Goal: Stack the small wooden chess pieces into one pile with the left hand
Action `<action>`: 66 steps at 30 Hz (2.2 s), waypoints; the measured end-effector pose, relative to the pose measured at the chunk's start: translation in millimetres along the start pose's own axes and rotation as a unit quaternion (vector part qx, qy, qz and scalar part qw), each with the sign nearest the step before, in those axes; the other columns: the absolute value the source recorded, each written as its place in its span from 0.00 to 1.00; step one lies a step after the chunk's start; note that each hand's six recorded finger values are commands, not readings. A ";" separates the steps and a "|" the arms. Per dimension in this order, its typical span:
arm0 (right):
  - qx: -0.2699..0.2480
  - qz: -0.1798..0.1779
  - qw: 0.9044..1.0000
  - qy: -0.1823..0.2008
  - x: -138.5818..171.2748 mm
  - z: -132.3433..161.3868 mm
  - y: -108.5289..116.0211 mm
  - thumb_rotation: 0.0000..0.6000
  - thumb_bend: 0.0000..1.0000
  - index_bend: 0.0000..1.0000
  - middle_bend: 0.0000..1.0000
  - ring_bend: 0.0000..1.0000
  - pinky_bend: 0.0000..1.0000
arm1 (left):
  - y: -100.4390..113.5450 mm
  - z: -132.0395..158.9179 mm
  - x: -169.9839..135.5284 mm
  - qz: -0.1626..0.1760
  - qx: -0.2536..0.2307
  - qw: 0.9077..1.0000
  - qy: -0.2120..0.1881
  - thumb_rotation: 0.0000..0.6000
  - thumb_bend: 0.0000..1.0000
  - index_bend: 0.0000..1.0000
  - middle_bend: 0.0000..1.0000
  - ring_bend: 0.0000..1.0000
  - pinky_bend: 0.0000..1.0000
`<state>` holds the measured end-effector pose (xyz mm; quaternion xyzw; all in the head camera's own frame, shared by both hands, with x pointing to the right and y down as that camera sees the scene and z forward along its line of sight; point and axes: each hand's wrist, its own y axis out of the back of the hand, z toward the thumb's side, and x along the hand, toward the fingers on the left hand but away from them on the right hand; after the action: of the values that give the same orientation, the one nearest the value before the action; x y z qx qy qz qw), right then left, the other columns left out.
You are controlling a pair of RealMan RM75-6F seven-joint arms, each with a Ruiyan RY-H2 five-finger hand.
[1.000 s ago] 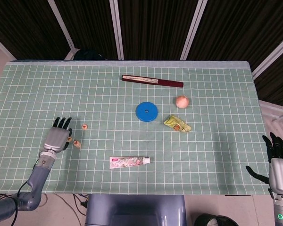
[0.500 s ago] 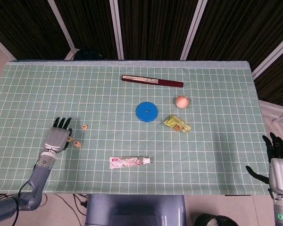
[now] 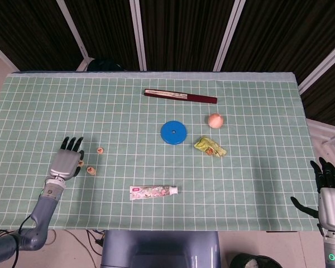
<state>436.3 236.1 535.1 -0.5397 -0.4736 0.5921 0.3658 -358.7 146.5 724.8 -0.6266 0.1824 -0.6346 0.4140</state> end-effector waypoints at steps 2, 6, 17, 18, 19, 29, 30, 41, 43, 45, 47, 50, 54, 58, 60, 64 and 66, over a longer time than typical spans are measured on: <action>0.000 0.000 1.000 0.000 0.0 -0.1 -0.1 1.00 0.23 0.08 0.01 0.00 0.00 | 3.9 1.5 -1.2 0.004 -0.004 1.000 -0.004 1.00 0.32 0.48 0.00 0.00 0.00; 0.000 0.000 1.000 -0.001 0.0 -0.3 0.2 1.00 0.23 0.08 0.01 0.00 0.00 | 11.0 6.9 -3.5 0.010 -0.013 1.000 -0.014 1.00 0.32 0.48 0.00 0.00 0.00; 0.000 -0.001 1.000 -0.001 -0.2 -0.7 0.9 1.00 0.23 0.08 0.01 0.00 0.00 | 18.9 21.7 -15.5 0.013 -0.022 0.999 -0.042 1.00 0.32 0.47 0.00 0.00 0.00; 0.000 -0.002 1.000 -0.001 -0.2 -0.7 0.9 1.00 0.23 0.08 0.01 0.00 0.00 | 19.3 22.8 -16.0 0.013 -0.022 0.999 -0.044 1.00 0.32 0.47 0.00 0.00 0.00; 0.000 -0.002 1.000 -0.001 -0.3 -0.6 1.0 1.00 0.23 0.08 0.01 0.00 0.00 | 19.7 24.2 -16.9 0.013 -0.022 0.999 -0.046 1.00 0.32 0.47 0.00 0.00 0.00; 0.000 -0.002 1.000 -0.001 -0.2 -0.6 1.0 1.00 0.23 0.08 0.01 0.00 0.00 | 15.6 27.4 -20.6 0.009 -0.012 0.999 -0.048 1.00 0.32 0.46 0.00 0.00 0.00; 0.000 -0.002 1.000 -0.001 -0.2 -0.7 1.0 1.00 0.23 0.08 0.01 0.00 0.00 | 15.0 27.9 -20.7 0.008 -0.012 0.999 -0.048 1.00 0.32 0.46 0.00 0.00 0.00; 0.000 -0.001 1.000 -0.001 -0.6 -0.6 0.6 1.00 0.23 0.08 0.01 0.00 0.00 | 10.2 33.6 -20.2 0.007 -0.006 0.999 -0.054 1.00 0.32 0.45 0.00 0.00 0.00; 0.000 -0.002 1.000 -0.001 -0.5 -0.7 0.7 1.00 0.23 0.08 0.01 0.00 0.00 | 10.1 34.5 -20.4 0.007 -0.006 0.998 -0.055 1.00 0.32 0.44 0.00 0.00 0.00; 0.000 -0.002 1.000 0.000 -0.4 -0.5 0.8 1.00 0.23 0.08 0.01 0.00 0.00 | 10.2 34.8 -20.6 0.008 -0.005 0.998 -0.055 1.00 0.32 0.44 0.00 0.00 0.00; 0.000 -0.002 1.000 0.000 -0.3 -0.4 0.7 1.00 0.23 0.08 0.01 0.00 0.00 | 10.3 35.0 -20.9 0.008 -0.005 0.998 -0.055 1.00 0.32 0.44 0.00 0.00 0.00; 0.001 -0.002 1.000 0.000 -0.2 -0.3 0.7 1.00 0.23 0.08 0.01 0.00 0.00 | 10.8 34.3 -21.3 0.009 -0.004 0.998 -0.055 1.00 0.32 0.44 0.00 0.00 0.00; 0.002 -0.001 1.000 0.000 -0.2 -0.3 0.3 1.00 0.23 0.08 0.01 0.00 0.00 | 10.5 32.7 -21.7 0.009 -0.002 0.999 -0.053 1.00 0.32 0.43 0.00 0.00 0.00; 0.002 -0.001 1.000 0.000 -0.3 0.0 0.2 1.00 0.23 0.08 0.01 0.00 0.00 | 10.7 32.4 -22.0 0.010 -0.001 0.999 -0.052 1.00 0.32 0.40 0.00 0.00 0.00; 0.002 -0.002 1.000 0.000 -0.4 0.0 0.6 1.00 0.23 0.08 0.01 0.00 0.00 | 11.8 33.5 -22.7 0.011 -0.002 0.998 -0.054 1.00 0.32 0.39 0.00 0.00 0.00; 0.003 -0.004 1.000 0.001 -0.3 -0.1 1.0 1.00 0.23 0.08 0.01 0.00 0.00 | 17.7 36.4 -25.6 0.018 -0.004 0.998 -0.058 1.00 0.31 0.38 0.00 0.00 0.00; 0.003 -0.005 1.000 0.001 -0.3 0.0 1.3 1.00 0.23 0.08 0.01 0.00 0.00 | 20.7 36.9 -26.6 0.021 -0.003 0.998 -0.059 1.00 0.31 0.38 0.00 0.00 0.00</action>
<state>436.4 235.4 533.9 -0.5370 -0.4741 0.5913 0.3705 -321.1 164.9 697.6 -0.6600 0.1733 -0.5872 0.4353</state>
